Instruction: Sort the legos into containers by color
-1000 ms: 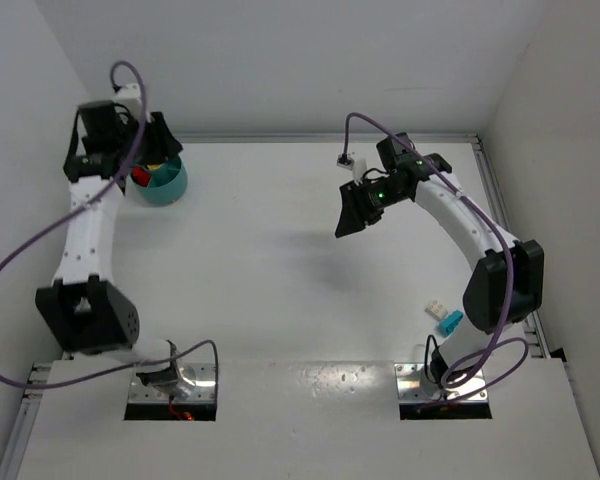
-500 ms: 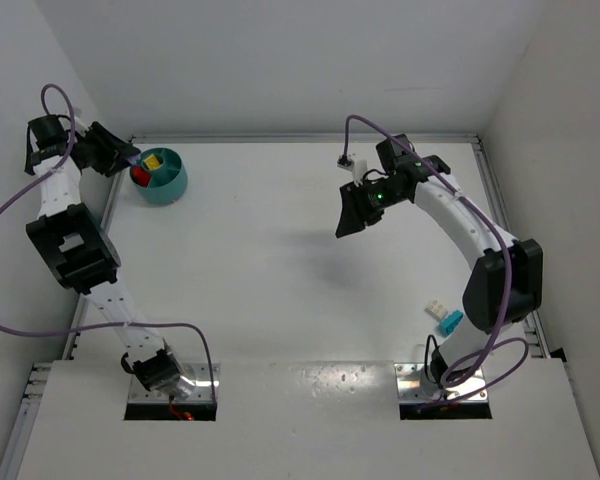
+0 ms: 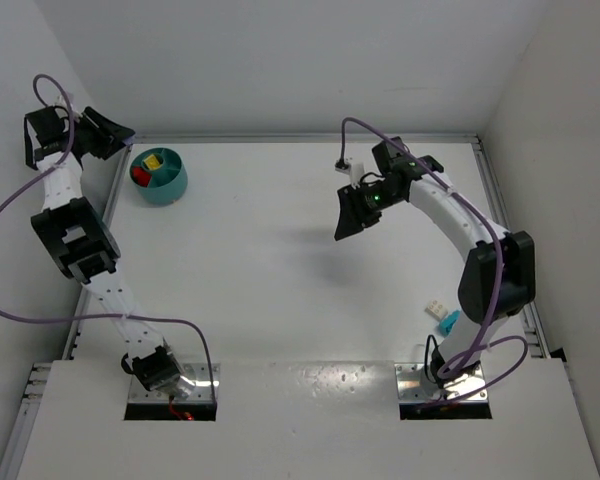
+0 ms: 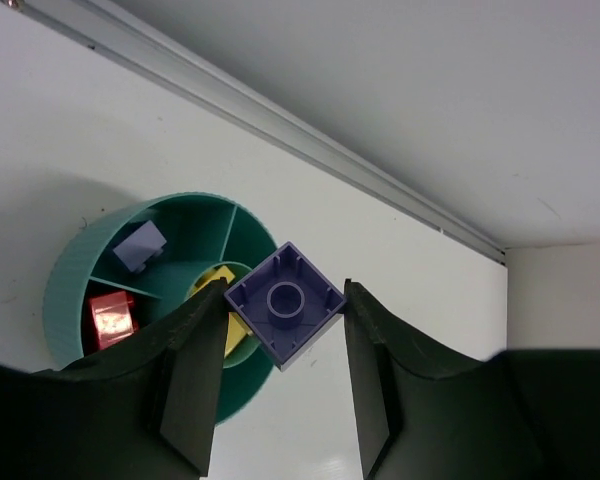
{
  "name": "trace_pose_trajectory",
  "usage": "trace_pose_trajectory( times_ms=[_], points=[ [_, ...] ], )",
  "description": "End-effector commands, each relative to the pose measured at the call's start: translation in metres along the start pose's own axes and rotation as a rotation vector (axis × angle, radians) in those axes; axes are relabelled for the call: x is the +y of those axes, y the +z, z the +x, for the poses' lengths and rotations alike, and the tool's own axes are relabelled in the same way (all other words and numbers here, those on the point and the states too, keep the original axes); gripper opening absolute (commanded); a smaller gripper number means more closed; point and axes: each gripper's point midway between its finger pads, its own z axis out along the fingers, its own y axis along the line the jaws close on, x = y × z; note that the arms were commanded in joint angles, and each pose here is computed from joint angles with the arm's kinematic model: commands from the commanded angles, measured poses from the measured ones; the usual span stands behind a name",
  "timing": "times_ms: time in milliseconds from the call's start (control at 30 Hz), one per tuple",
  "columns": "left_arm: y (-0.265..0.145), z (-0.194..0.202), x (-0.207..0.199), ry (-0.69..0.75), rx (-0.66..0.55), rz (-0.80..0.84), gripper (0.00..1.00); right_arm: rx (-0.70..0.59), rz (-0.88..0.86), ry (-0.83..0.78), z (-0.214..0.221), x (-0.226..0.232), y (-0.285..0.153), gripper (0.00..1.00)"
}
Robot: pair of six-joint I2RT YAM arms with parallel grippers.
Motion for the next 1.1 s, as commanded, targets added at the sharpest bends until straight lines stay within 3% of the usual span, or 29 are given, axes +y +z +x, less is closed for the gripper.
trace_pose_trajectory(
  times_ms=[0,300,867,967,1067],
  points=[
    [0.007,-0.009,0.008,0.014,-0.022,0.025,0.11,-0.021,-0.014,-0.015,-0.010,0.006,-0.002,0.41],
    [0.019,-0.007,0.022,0.020,-0.019,0.023,0.13,0.007,-0.014,-0.002,-0.007,0.003,0.006,0.41],
    [0.036,0.009,0.051,0.000,0.013,-0.007,0.27,0.025,-0.007,0.021,-0.007,-0.005,0.014,0.41],
    [0.036,0.009,0.051,0.000,0.013,-0.007,0.32,0.025,-0.007,0.021,-0.009,-0.006,0.015,0.41],
    [0.038,0.012,0.056,0.003,0.019,-0.010,0.46,0.025,-0.007,0.021,-0.009,-0.006,0.015,0.41]
  ],
)
